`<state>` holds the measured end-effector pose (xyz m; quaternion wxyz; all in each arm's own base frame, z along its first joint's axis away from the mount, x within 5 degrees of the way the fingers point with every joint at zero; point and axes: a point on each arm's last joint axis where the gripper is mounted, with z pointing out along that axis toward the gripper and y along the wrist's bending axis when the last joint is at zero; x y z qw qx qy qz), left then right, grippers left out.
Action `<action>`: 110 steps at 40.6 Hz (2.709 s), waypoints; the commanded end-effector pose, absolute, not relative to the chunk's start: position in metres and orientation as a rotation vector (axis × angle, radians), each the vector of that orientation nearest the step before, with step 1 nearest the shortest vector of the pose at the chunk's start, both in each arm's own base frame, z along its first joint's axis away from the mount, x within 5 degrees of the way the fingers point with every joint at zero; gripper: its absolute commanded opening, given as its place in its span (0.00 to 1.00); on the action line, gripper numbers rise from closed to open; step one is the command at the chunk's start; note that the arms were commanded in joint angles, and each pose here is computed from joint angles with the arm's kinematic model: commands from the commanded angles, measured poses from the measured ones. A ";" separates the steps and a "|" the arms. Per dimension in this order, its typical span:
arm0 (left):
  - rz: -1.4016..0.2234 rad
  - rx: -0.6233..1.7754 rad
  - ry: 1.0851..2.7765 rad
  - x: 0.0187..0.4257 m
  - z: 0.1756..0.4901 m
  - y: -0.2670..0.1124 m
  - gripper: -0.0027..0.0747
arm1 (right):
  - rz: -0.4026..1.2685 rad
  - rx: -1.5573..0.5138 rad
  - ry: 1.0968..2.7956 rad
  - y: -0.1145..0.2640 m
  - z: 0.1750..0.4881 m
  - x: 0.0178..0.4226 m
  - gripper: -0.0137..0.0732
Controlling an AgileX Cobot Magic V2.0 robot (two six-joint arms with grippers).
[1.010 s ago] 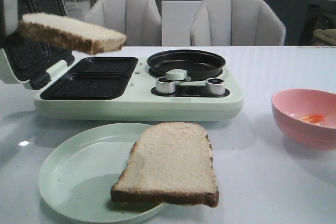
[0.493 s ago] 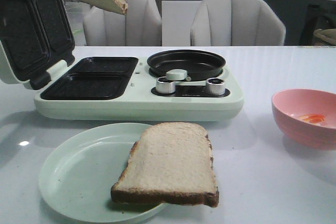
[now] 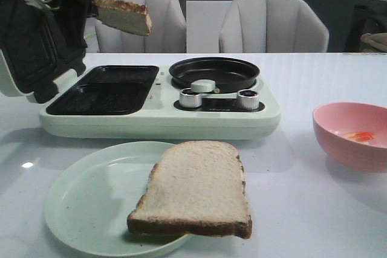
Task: Make breakfast with bread and shrimp
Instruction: 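Lift the bread slice with the left gripper over the sandwich press, then lower the bread into the press plate and open the left gripper, then withdraw the left gripper from the press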
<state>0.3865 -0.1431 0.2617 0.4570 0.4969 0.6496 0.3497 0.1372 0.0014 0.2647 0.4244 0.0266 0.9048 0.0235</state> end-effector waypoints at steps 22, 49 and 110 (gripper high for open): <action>0.833 1.278 1.656 0.440 0.218 -0.125 0.16 | 0.055 0.066 2.161 0.001 0.279 0.143 0.79; 0.780 1.240 1.629 0.424 0.244 -0.124 0.60 | 0.055 0.066 2.161 0.001 0.279 0.143 0.79; -0.420 0.857 2.077 0.093 0.332 -0.102 0.60 | 0.055 0.066 2.162 0.001 0.279 0.143 0.79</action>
